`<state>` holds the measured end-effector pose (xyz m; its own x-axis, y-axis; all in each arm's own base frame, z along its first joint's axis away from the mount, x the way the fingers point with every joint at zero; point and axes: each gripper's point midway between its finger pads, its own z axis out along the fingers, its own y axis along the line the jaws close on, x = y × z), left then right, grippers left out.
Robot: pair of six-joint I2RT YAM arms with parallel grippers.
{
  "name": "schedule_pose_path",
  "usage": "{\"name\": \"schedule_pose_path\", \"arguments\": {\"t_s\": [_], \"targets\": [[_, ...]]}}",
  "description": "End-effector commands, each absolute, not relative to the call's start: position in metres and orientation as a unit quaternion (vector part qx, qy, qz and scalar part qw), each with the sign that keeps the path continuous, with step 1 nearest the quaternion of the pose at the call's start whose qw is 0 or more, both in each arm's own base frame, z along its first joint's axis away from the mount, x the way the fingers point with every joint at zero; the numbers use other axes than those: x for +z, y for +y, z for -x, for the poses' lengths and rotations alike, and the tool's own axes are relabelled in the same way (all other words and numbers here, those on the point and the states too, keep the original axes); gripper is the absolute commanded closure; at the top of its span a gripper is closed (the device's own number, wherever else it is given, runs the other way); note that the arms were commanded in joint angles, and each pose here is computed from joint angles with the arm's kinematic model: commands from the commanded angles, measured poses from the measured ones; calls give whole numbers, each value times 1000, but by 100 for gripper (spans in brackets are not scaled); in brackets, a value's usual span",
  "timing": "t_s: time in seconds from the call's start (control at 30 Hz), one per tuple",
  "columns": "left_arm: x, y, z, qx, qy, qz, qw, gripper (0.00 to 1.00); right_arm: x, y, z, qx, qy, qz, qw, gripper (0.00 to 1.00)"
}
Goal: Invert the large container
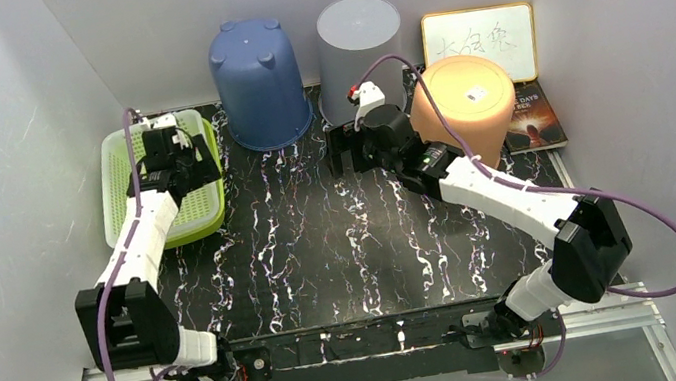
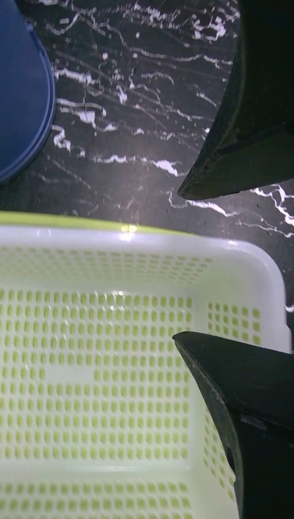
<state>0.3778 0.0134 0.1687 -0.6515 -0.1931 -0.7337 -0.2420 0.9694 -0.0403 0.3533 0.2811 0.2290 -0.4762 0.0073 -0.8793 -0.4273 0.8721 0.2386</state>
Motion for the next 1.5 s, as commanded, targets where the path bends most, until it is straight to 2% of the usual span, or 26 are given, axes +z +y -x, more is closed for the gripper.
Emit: {"name": "schedule_pose_path", "arguments": {"t_s": [0.0,0.33,0.53,0.77,0.93,1.23,1.27,1.37,1.47], "targets": [[182,-13,-408,-38,895,95,434,23,243,274,-358,210,816,115,526,2],[155,-1,-420,3,907,83,414,23,229,274,-355,208,824,116,515,2],[143,3,-426,15,911,81,405,36,221,266,-352,196,828,112,514,2],[109,2,-424,15,925,80,372,37,213,261,-349,190,833,112,507,2],[107,1,-424,12,924,79,373,41,208,260,-348,188,836,112,503,2],[108,-1,-417,8,927,71,367,68,198,258,-347,183,841,109,497,2],[108,-1,-416,9,927,70,367,74,197,258,-348,182,842,109,497,2],[104,1,-412,13,931,70,359,99,196,258,-347,183,842,108,496,2],[107,3,-410,20,931,71,358,100,194,258,-347,182,843,109,495,2]]}}
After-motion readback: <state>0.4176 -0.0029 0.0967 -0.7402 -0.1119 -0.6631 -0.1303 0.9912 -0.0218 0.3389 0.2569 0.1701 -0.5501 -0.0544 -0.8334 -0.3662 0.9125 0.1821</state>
